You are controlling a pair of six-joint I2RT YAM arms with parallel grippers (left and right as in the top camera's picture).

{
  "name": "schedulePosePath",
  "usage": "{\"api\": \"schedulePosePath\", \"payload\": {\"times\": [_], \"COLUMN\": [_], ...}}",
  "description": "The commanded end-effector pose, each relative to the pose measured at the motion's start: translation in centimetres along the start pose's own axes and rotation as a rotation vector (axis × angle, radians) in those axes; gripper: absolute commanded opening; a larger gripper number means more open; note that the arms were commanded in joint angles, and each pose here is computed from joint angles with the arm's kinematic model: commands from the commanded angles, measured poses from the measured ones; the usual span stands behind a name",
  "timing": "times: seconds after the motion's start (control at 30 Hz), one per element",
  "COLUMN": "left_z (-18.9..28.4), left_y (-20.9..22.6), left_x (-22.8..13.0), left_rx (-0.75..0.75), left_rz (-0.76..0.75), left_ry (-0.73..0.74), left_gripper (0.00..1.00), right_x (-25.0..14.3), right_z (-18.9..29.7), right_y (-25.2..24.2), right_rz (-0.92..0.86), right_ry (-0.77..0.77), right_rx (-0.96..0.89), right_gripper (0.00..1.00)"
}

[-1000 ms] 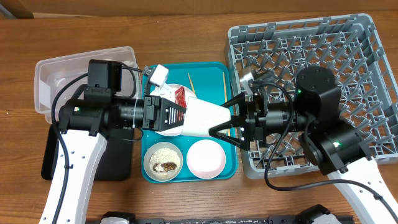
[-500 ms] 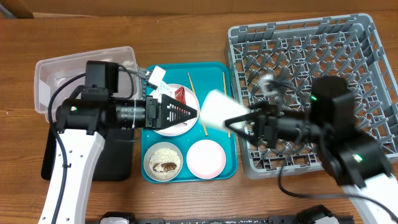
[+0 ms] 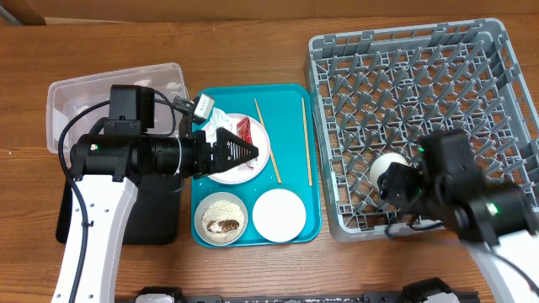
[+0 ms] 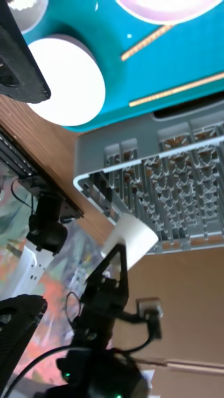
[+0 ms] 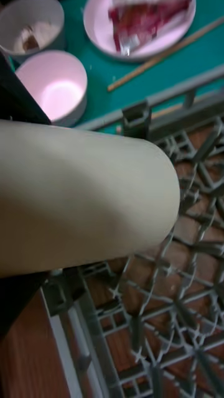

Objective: Sort waste into correct bins and load items into the dishwasher
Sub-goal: 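Place the white cup upside down in the grey dish rack with right gripper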

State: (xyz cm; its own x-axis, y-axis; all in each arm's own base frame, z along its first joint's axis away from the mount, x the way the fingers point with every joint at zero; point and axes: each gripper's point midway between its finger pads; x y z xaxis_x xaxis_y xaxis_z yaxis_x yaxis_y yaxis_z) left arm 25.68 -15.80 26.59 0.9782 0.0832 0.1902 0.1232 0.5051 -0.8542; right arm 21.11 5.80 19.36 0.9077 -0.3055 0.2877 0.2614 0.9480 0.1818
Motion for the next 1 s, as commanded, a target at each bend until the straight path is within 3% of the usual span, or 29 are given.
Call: {"api": "schedulePosePath", "payload": {"times": [0.0, 0.3, 0.5, 0.7, 0.87, 0.97], "left_z": [0.1, 0.3, 0.3, -0.4, -1.7, -2.4], "left_y": [0.2, 1.7, 2.2, 1.9, 4.7, 6.4], "left_x": [0.4, -0.1, -0.6, -0.9, -1.9, -2.6], "left_rx": [0.03, 0.116, 0.14, 0.154, 0.416, 0.629], "left_rz": [-0.02, 0.017, 0.022, -0.032, -0.092, -0.143], "left_ry": [-0.013, -0.007, 0.009, 0.031, 0.063, 0.066], "left_gripper": [1.0, 1.0, 1.0, 0.93, 0.78, 0.75], "right_x": [1.1, 2.7, 1.8, 3.2, 5.7, 6.6], "right_z": [-1.4, -5.7, -6.1, -3.9, -0.1, 2.1], "right_y": [-0.8, 0.2, 0.2, 2.2, 5.5, 7.7], "right_rz": [-0.019, 0.011, 0.011, 0.021, 0.057, 0.07], "right_ry": [0.023, 0.091, 0.148, 0.108, -0.019, -0.082], "right_rx": [-0.101, -0.143, -0.149, -0.064, 0.082, 0.206], "right_gripper": [0.6, 0.6, 0.9, 0.96, 0.96, 0.96]}}
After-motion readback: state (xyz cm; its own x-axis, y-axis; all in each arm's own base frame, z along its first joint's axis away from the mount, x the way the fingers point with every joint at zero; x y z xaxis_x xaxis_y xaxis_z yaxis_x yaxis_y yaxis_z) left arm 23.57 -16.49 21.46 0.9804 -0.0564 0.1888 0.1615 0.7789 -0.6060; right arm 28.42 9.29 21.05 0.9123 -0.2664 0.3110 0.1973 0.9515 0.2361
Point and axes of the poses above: each gripper's point midway between its finger pads, its own z axis back along the fingers, its own y axis along the line the jaws close on, x = y × z, and after that the axes turned 2 degrees about z, right-handed
